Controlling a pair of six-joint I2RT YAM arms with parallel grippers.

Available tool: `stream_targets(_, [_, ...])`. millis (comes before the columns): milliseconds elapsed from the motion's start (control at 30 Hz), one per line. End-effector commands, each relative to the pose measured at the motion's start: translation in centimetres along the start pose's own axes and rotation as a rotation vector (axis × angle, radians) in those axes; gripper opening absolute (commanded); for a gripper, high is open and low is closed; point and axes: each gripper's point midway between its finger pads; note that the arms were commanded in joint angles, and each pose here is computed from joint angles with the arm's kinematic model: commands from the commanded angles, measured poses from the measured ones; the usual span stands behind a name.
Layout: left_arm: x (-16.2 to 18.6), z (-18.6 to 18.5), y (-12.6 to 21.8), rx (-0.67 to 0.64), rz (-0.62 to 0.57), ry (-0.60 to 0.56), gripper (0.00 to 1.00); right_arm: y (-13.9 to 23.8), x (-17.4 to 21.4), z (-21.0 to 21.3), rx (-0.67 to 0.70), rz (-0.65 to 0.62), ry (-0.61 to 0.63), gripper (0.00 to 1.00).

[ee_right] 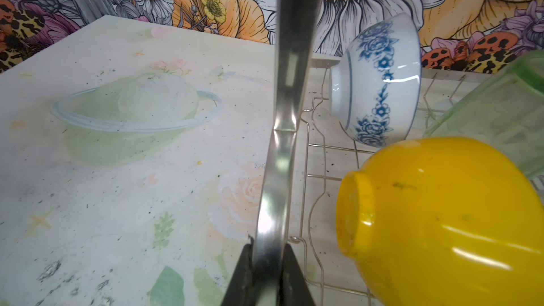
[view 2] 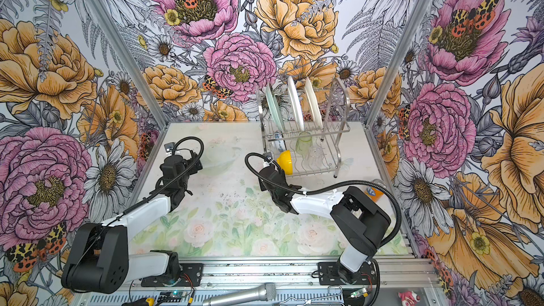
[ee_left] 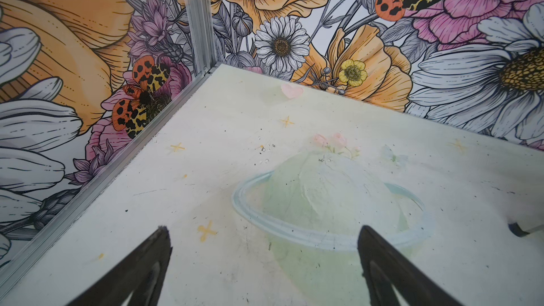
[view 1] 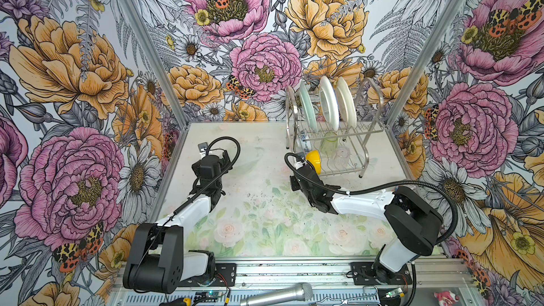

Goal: Unload the mixed dishes from the dish rack

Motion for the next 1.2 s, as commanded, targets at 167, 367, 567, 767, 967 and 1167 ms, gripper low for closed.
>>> stream_targets(167, [-0.7, 0.4, -0.4, -0.024, -0.001, 0.014, 0.99, 1.6, -0.8, 12.2, -0.324, 0.015, -0.02, 0.0])
stream_targets(367, [-0.6, 0.2, -0.9, -0.023, 0.019, 0.006, 0.99, 2.7, -2.7, 12.7, -0.357, -0.019, -0.042, 0.15])
stream_targets(567, [-0.6, 0.0, -1.1, -0.014, 0.026, 0.0, 0.99, 5.0, -3.6, 11.3, -0.386, -0.035, -0.057, 0.57])
stream_targets(767, [-0.6, 0.0, -0.9, -0.014, 0.021, 0.003, 0.99, 7.6, -4.7, 7.9, -0.383, -0.05, -0.115, 0.62])
stream_targets(967, [-0.6, -0.2, -0.2, 0.003, 0.01, 0.024, 0.99, 9.1, -4.2, 1.1, -0.242, -0.054, -0.178, 0.62])
stream_targets(1167, [-0.9, -1.4, 0.8, 0.048, -0.009, 0.027, 0.99, 11.6, -4.5, -7.3, -0.029, -0.122, -0.243, 0.62])
Point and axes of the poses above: each gripper's point midway between its finger pads, its own y axis back along the fingers, its own z axis along the line the jaws close on, x = y × z, and after that the axes turned 11 degrees about -y, right-handed
